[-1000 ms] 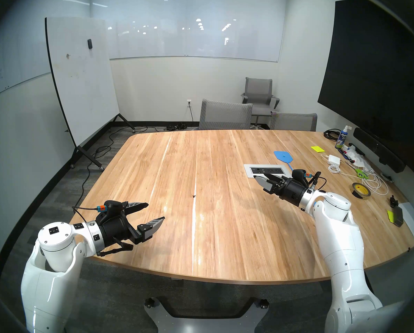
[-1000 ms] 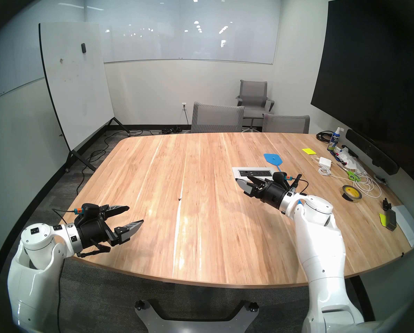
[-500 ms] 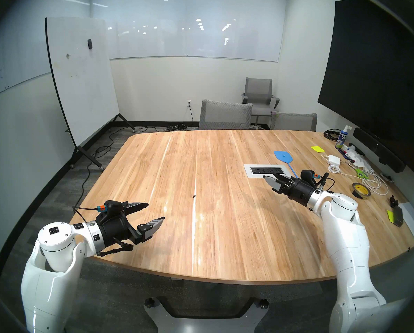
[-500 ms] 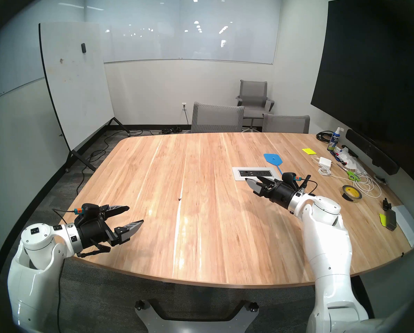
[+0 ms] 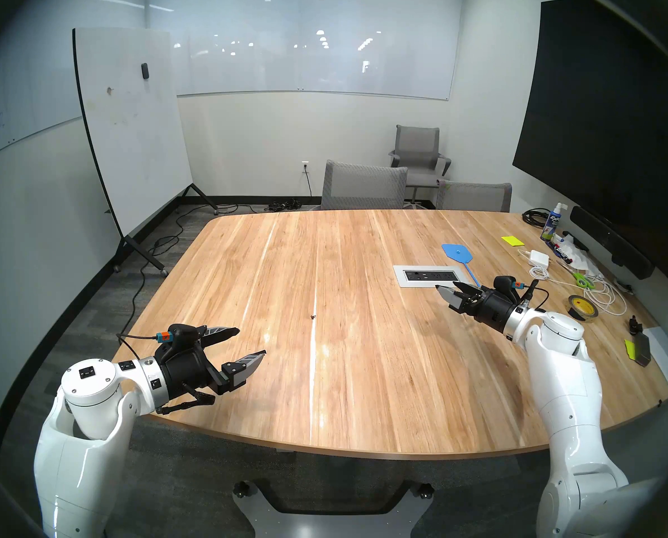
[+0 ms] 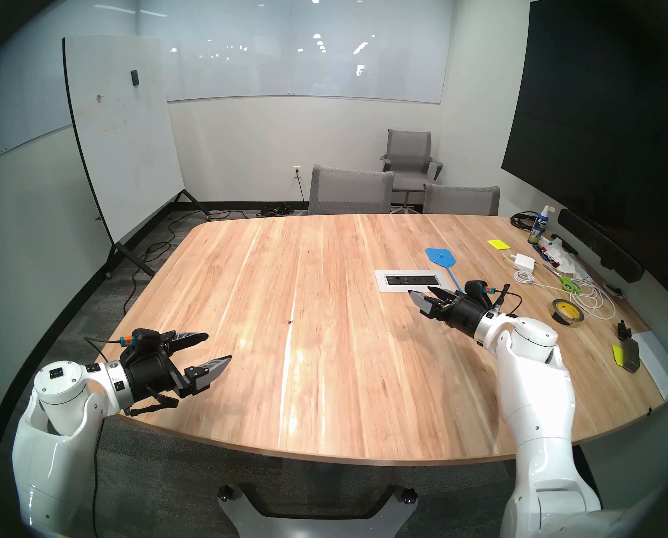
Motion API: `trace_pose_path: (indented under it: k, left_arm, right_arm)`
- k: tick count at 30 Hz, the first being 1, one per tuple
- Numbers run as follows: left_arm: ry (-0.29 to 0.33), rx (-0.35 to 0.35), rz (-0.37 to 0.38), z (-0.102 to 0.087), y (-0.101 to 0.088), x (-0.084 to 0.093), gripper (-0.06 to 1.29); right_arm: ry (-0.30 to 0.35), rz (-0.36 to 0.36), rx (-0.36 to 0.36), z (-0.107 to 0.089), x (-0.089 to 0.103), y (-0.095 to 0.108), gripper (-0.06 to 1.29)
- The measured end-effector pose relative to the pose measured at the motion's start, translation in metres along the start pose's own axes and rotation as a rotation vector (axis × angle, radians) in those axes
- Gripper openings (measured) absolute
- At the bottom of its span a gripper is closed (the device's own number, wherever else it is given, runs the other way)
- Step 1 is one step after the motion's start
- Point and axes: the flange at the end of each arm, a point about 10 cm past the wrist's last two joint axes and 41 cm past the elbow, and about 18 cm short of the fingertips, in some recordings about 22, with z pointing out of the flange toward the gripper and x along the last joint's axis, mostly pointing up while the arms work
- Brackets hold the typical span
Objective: Swat a bug on table
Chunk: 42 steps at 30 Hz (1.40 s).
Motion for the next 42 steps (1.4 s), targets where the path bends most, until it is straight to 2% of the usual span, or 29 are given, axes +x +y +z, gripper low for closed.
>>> trace_pose_path:
  k: [17, 42]
  left_arm:
    - [0.0, 0.0, 0.0, 0.0, 0.0, 0.0, 1.25]
    - [0.0, -0.001, 0.0, 0.0, 0.0, 0.0, 1.25]
  right_arm:
    - [0.005, -0.014, -0.088, -0.007, 0.008, 0.022, 1.25]
    - [-0.006, -0.036, -0.158, -0.027, 0.011, 0.054, 1.25]
